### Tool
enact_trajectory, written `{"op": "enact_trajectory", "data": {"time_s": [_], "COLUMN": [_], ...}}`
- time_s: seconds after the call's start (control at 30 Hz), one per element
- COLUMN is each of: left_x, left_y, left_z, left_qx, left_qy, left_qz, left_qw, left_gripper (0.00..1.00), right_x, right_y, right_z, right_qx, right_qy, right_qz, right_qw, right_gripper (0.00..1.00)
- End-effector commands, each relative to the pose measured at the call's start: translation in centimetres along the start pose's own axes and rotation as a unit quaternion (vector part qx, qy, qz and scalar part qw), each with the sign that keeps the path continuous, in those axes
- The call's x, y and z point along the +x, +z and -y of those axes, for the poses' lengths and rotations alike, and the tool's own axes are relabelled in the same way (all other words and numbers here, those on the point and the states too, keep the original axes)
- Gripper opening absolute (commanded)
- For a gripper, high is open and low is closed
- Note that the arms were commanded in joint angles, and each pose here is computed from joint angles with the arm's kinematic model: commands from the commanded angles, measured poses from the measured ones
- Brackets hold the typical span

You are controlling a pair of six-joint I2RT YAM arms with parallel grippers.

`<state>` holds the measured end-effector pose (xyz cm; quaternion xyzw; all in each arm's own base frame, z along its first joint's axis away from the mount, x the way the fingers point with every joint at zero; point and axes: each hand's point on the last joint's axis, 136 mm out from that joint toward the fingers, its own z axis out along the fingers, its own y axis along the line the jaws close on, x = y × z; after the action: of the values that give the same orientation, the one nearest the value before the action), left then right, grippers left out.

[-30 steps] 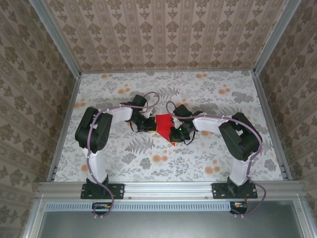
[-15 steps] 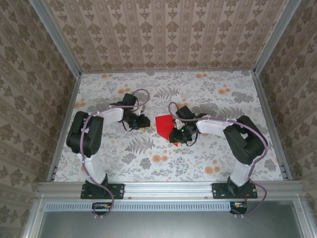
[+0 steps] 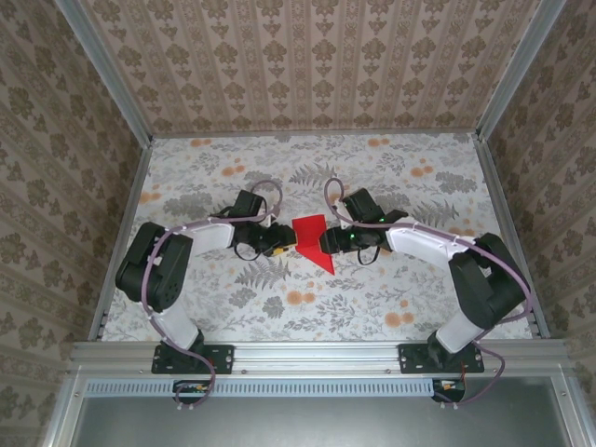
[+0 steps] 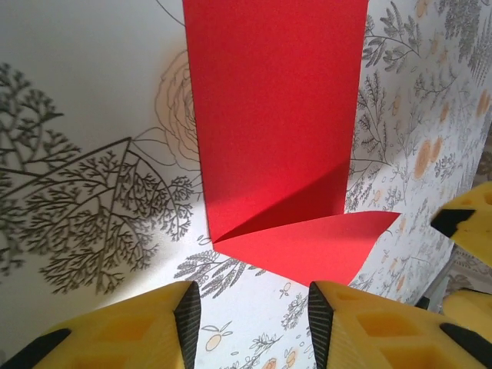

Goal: Fold a paper plane with a square sheet of paper (fold left side to right side)
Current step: Fourth fold the wing at the center of the table.

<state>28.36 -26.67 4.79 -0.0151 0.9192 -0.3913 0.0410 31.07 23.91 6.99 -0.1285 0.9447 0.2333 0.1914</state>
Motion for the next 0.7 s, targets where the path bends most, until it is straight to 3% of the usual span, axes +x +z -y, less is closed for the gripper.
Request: {"op": "enact_trajectory", "data": {"time_s": [0.0, 0.17, 0.33, 0.47, 0.67], "left_x": [-0.3, 0.0, -0.3, -0.3, -0.4], "left_y": [0.5, 1.0, 1.1, 1.2, 1.5], "left_z": [0.6, 0.4, 0.1, 0.2, 0.8], "left_qx": [0.009, 0.003, -0.008, -0.007, -0.001], "left_qy": [-0.013, -0.016, -0.018, -0.019, -0.017], "left_qz": [-0.005, -0.015, -0.007, -0.008, -0.012], "left_qw": [1.000, 1.000, 1.000, 1.000, 1.000], "left_gripper": [0.44, 0.47, 0.48, 0.48, 0.48], "right_x": [-1.1, -1.2, -1.3, -1.4, -1.4], "right_y": [1.2, 2.5, 2.8, 2.6, 2.1], "right_z": [-0.2, -0.7, -0.3, 0.3, 1.0], "right_qx": [-0.012, -0.032, -0.025, -0.015, 0.006], "right_qy": [-0.012, -0.009, -0.006, -0.003, -0.002], "right_qz": [0.003, -0.013, -0.011, -0.009, -0.007], "right_qw": [1.000, 0.999, 1.000, 1.000, 1.000], "right_gripper": [0.59, 0.51, 0.28, 0.02, 0.00]}}
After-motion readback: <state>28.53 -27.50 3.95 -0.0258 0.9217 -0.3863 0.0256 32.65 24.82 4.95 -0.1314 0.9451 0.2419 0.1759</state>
